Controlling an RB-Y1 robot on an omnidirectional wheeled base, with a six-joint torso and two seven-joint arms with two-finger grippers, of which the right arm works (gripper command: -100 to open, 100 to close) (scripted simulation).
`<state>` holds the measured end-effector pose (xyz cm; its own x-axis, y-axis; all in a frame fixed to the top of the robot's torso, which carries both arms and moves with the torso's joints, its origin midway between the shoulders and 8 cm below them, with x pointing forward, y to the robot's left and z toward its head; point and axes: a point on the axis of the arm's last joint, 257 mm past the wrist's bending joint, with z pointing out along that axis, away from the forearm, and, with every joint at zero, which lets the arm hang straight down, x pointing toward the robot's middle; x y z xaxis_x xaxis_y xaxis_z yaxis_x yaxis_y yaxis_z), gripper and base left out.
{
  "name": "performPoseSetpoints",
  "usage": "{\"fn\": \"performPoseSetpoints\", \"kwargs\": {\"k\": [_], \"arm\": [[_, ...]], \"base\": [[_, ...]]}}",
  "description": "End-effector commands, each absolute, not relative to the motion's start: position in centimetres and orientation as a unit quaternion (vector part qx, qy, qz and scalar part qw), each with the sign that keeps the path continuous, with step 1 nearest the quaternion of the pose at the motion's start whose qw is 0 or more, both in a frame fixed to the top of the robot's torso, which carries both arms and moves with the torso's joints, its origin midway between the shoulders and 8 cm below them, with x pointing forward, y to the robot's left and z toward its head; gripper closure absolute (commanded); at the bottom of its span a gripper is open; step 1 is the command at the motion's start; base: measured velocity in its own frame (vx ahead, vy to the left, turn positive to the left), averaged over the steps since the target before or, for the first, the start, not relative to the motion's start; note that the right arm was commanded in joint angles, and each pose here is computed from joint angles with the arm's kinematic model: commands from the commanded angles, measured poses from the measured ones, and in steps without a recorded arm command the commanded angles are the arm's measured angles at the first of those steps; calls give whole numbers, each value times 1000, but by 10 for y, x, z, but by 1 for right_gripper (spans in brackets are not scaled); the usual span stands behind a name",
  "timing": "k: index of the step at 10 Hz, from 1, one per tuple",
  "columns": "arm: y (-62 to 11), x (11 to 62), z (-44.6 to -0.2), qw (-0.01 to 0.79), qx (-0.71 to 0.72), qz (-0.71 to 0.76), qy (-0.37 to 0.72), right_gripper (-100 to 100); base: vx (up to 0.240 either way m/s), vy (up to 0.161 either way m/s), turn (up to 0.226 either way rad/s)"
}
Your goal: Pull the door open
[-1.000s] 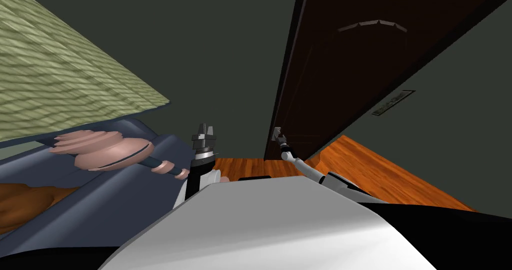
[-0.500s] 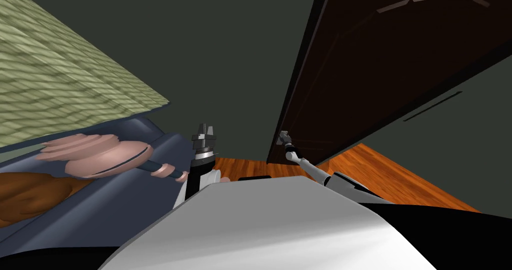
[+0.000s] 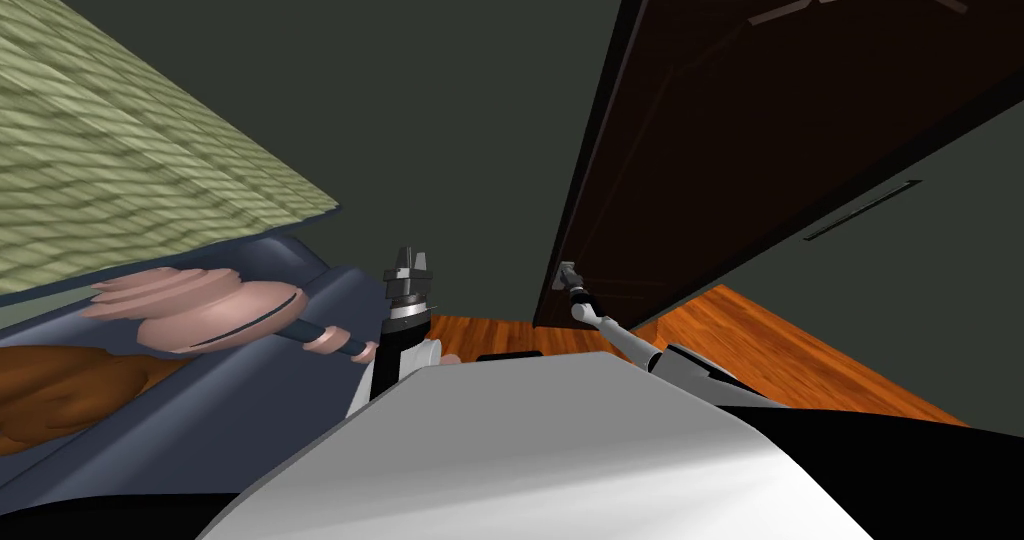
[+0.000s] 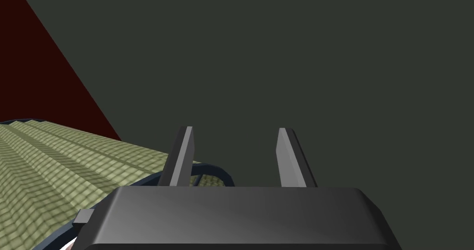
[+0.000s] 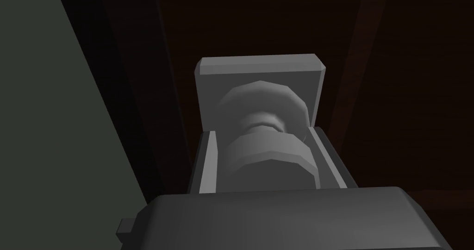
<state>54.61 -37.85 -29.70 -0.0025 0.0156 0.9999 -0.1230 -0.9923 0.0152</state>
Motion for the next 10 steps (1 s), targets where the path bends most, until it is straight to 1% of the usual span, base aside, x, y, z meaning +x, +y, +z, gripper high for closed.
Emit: {"fn": "performPoseSetpoints", "kwargs": {"k": [1,3,5,7,10], "arm": [[-377,546,-297,47,704,708,-39,100],[-376,544,-296,43,704,708,-33,100],[-373,543,-296,36,704,708,-27,100],[-368,539,-295,25,705,709,-18,100],[-361,534,-296,9,706,708,-7,100]], "base": [[0,0,0],[-101,-27,59],[-169,-83,98],[-193,-104,112],[-222,-64,111]]}}
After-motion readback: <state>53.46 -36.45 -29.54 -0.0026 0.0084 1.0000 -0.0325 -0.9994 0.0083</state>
